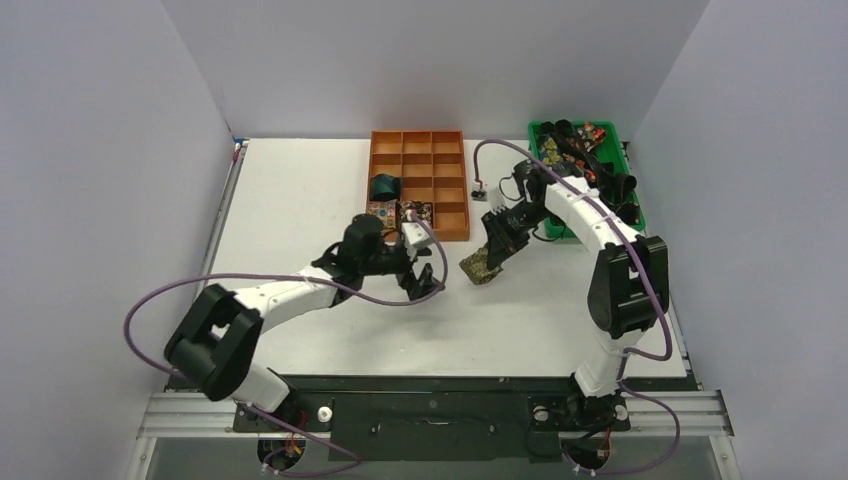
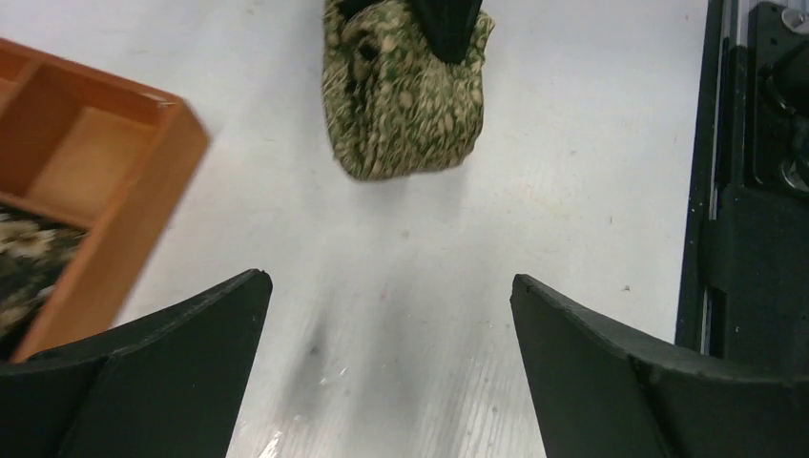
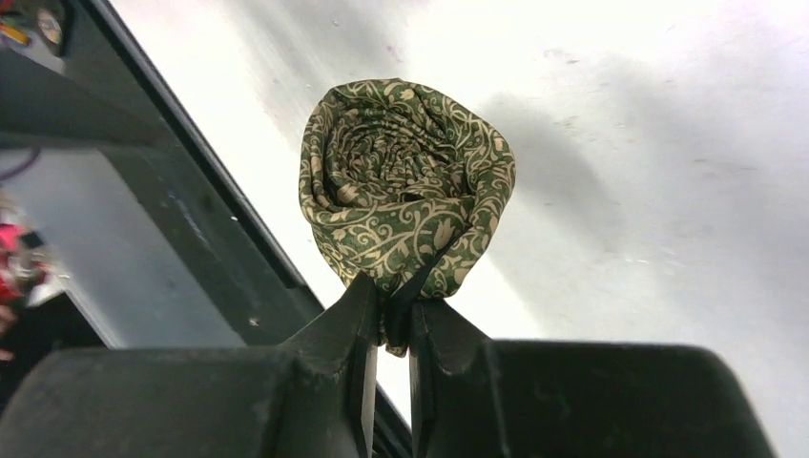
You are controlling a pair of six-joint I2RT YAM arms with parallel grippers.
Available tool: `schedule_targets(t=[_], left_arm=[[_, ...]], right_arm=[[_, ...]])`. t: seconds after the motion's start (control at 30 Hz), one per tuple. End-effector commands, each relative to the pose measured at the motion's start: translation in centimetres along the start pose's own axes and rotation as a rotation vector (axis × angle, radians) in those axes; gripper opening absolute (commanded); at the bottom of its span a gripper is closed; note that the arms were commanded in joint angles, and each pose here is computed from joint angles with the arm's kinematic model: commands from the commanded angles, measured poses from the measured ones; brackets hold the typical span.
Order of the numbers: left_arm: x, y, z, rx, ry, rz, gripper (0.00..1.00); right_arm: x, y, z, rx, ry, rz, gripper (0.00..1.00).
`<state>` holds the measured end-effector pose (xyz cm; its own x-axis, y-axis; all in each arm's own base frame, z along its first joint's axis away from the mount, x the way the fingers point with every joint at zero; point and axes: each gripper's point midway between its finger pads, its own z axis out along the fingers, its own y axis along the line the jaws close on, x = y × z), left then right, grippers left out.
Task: Roll the ties
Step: Pick up the tie at the center of the board, then place the tie in the storage box.
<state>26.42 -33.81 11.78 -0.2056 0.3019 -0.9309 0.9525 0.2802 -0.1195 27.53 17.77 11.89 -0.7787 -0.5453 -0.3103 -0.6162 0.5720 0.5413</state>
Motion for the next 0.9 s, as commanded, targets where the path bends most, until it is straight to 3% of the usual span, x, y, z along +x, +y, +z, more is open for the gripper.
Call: schedule_targets(t=[0.0, 0.1, 0.27, 0.43, 0.63, 0.87], left_arm=[[-0.7, 0.2, -4.9, -0.044, 0.039, -0.047, 0.97], [-0.9, 2.2, -7.7, -0.136, 0.021, -0.106, 0.97], [-1.0, 5.4, -11.8, -0.322, -0.007, -0.178, 0.97], [-0.5, 6.5, -14.3, -0.419, -0.047, -0.269, 0.97], [0.2, 7.3, -17.2, -0.521, -0.101, -0.361, 0.97], [1.7, 6.5, -18.3, -0.551, -0.101, -0.415, 0.97]], right_arm=[[-1.7, 0.4, -5.2, 0.123, 0.005, -0.299, 0.00], [-2.9, -0.7, -6.9, 0.196, 0.055, -0.387, 0.00], [-8.4, -1.7, -9.9, 0.335, 0.058, -0.615, 0.00], [-11.4, -1.9, -9.4, 0.443, 0.133, -0.839, 0.00], [-16.0, -3.9, -7.3, 0.635, 0.115, -0.870, 0.00], [-16.7, -4.7, -3.0, 0.610, 0.159, -0.874, 0.00]])
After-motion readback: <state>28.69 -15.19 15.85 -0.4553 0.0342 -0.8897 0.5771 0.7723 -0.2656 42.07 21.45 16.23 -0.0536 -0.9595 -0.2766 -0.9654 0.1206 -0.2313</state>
